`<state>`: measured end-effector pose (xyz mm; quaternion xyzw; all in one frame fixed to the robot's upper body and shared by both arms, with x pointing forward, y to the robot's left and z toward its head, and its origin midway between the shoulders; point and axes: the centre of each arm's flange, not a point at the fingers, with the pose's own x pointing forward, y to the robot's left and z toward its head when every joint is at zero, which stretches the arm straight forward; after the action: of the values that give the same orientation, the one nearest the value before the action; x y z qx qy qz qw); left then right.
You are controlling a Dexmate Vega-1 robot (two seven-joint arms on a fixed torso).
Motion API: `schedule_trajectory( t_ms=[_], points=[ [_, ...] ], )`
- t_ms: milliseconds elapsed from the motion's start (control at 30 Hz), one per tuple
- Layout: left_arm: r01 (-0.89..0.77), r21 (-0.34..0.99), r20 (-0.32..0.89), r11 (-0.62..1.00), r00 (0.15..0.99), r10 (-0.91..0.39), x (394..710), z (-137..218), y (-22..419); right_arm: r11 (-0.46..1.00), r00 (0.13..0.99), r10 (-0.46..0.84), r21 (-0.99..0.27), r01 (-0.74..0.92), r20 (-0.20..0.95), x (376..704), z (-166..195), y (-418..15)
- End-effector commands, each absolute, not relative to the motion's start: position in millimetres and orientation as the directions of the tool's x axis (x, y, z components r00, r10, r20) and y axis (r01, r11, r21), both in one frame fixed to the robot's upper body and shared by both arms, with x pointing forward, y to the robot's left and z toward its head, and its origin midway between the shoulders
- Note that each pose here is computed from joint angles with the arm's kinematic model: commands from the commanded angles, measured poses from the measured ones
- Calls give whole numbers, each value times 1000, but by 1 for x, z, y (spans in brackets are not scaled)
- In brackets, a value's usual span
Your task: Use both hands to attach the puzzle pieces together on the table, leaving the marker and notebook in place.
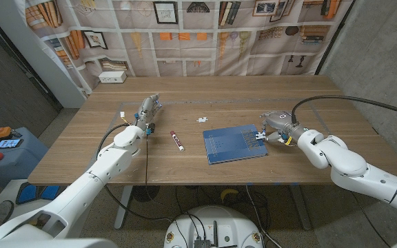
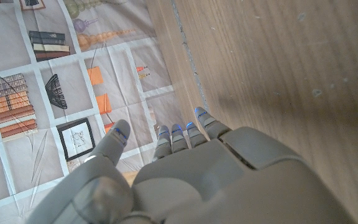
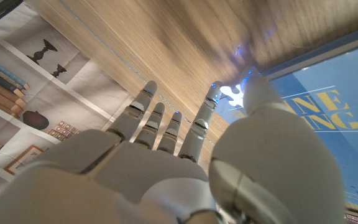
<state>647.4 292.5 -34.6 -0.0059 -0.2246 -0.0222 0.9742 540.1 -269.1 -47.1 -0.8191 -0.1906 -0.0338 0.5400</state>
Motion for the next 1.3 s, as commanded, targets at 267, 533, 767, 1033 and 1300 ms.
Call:
schedule_trajectory(
  t_ms=[267,533,767,1033,1300],
  points=[
    [44,44,443,998,894,-59,642,-32,289,-304,921,276,-884,356,275,536,-33,-273],
    [38,104,455,994,887,-81,637,-28,286,-283,915,281,-886,367,289,535,-25,-273],
    [38,171,450,984,886,-112,632,-22,284,-277,911,281,-884,378,302,533,-17,-273],
    [46,276,445,960,879,-170,626,-12,282,-289,909,280,-876,387,309,532,-9,-273],
    [22,393,445,919,870,-211,620,-2,279,-301,905,278,-865,401,322,536,-2,-273]
  ],
)
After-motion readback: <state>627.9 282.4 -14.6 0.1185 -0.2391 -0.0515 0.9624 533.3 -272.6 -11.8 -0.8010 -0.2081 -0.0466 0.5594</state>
